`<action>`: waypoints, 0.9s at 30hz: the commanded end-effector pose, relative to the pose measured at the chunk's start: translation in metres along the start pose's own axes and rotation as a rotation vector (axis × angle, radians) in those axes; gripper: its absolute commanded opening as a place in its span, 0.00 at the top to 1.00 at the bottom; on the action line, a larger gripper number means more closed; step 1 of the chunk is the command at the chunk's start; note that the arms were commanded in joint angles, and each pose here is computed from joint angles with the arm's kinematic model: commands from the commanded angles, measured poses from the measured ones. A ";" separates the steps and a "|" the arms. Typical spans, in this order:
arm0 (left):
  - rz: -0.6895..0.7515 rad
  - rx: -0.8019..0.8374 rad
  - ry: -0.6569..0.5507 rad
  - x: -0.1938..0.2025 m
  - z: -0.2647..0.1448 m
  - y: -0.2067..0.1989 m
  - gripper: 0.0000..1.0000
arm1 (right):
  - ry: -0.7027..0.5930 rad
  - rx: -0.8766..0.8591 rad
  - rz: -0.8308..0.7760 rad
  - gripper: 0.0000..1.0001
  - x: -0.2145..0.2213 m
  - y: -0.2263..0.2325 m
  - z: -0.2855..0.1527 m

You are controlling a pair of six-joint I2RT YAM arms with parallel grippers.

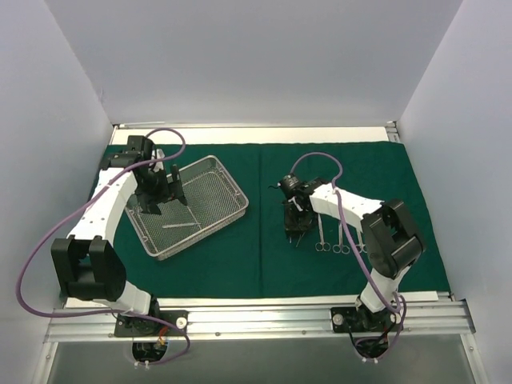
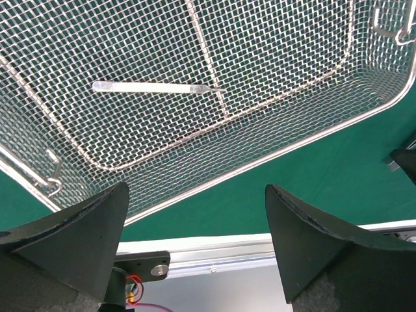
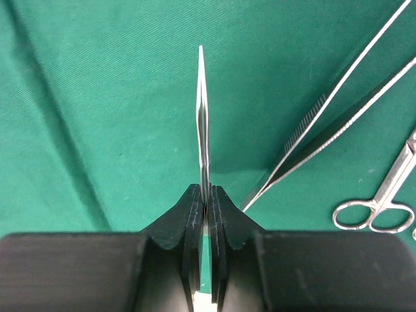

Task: Open and lay out the surgical kit
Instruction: Place the medical item in the surgical kit.

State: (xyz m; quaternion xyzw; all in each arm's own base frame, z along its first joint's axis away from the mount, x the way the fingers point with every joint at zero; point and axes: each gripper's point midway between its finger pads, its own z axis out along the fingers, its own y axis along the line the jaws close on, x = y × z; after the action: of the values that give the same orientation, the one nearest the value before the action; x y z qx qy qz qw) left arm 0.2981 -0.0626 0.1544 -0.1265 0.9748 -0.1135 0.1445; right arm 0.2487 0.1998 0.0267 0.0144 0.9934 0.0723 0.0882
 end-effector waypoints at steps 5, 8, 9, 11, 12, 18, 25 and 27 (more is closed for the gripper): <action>0.027 -0.044 -0.055 -0.013 -0.022 0.004 0.06 | 0.061 0.058 -0.016 0.86 0.012 -0.010 0.017; 0.019 -0.069 -0.040 -0.013 -0.019 0.008 0.06 | 0.077 0.068 -0.026 0.77 0.017 -0.011 0.022; 0.018 -0.075 -0.036 -0.013 -0.019 0.009 0.06 | 0.081 0.070 -0.028 0.75 0.018 -0.012 0.023; 0.005 -0.082 -0.018 -0.012 -0.015 0.010 0.06 | 0.087 0.072 -0.034 0.71 0.018 -0.011 0.024; -0.001 -0.089 -0.008 -0.010 -0.013 0.011 0.06 | 0.088 0.069 -0.038 0.70 0.018 -0.010 0.024; -0.045 -0.141 0.046 -0.003 0.001 0.021 0.02 | 0.055 0.049 -0.055 0.68 0.006 -0.003 0.011; -0.099 -0.110 0.082 -0.005 0.022 0.014 0.11 | -0.036 0.040 -0.105 0.56 -0.026 0.009 -0.036; -0.101 -0.110 0.086 -0.007 0.026 0.014 0.12 | -0.062 0.052 -0.117 0.55 -0.035 0.010 -0.049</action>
State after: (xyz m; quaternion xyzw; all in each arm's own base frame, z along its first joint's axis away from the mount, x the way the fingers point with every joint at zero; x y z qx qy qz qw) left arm 0.3006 -0.0502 0.1294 -0.1645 0.9809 -0.0624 0.0824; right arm 0.2696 0.2120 0.0461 -0.0248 0.9931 0.0630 0.0960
